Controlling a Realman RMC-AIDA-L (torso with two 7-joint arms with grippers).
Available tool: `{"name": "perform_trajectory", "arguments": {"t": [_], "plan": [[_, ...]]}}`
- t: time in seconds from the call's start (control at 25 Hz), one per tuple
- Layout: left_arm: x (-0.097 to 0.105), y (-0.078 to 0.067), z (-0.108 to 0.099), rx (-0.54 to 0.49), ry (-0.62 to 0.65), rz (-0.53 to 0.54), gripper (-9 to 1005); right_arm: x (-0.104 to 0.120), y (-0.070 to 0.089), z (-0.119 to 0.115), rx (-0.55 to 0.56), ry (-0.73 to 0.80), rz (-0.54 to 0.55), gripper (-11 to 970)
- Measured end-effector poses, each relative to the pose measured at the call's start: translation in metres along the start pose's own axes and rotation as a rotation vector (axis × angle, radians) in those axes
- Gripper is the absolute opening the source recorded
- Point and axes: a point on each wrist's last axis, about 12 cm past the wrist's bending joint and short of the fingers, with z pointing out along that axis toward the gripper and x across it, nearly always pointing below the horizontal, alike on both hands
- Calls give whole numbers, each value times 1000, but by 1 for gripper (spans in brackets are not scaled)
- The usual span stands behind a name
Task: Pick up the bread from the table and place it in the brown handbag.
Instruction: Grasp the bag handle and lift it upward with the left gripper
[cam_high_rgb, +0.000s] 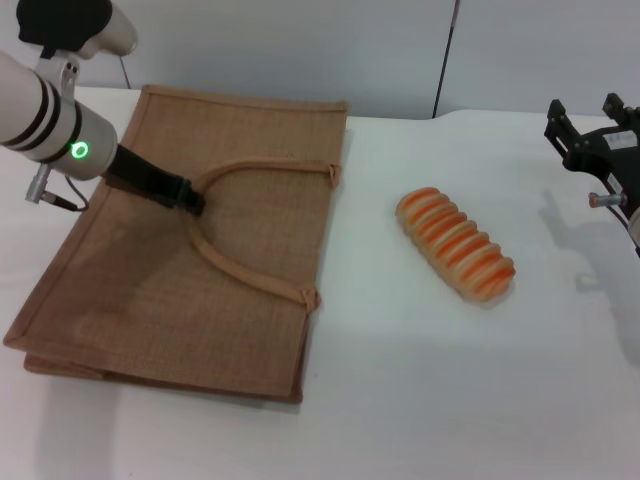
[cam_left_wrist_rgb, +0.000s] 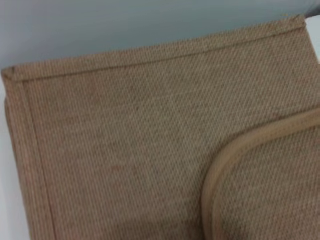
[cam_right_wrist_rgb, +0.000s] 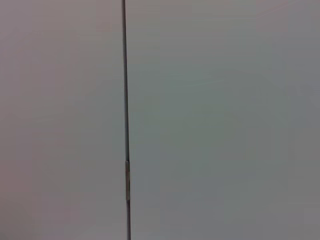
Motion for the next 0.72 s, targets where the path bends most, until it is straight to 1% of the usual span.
{"name": "perform_trajectory", "arguments": {"t": [0.24,0.72], "plan": [[-6,-2,-1,-5,-15,19,399,-1,0,1,-1,-1,-1,729],[-4,-7,8,-3,-12,26,381,0,1,1,-4,1,-1,729]]}}
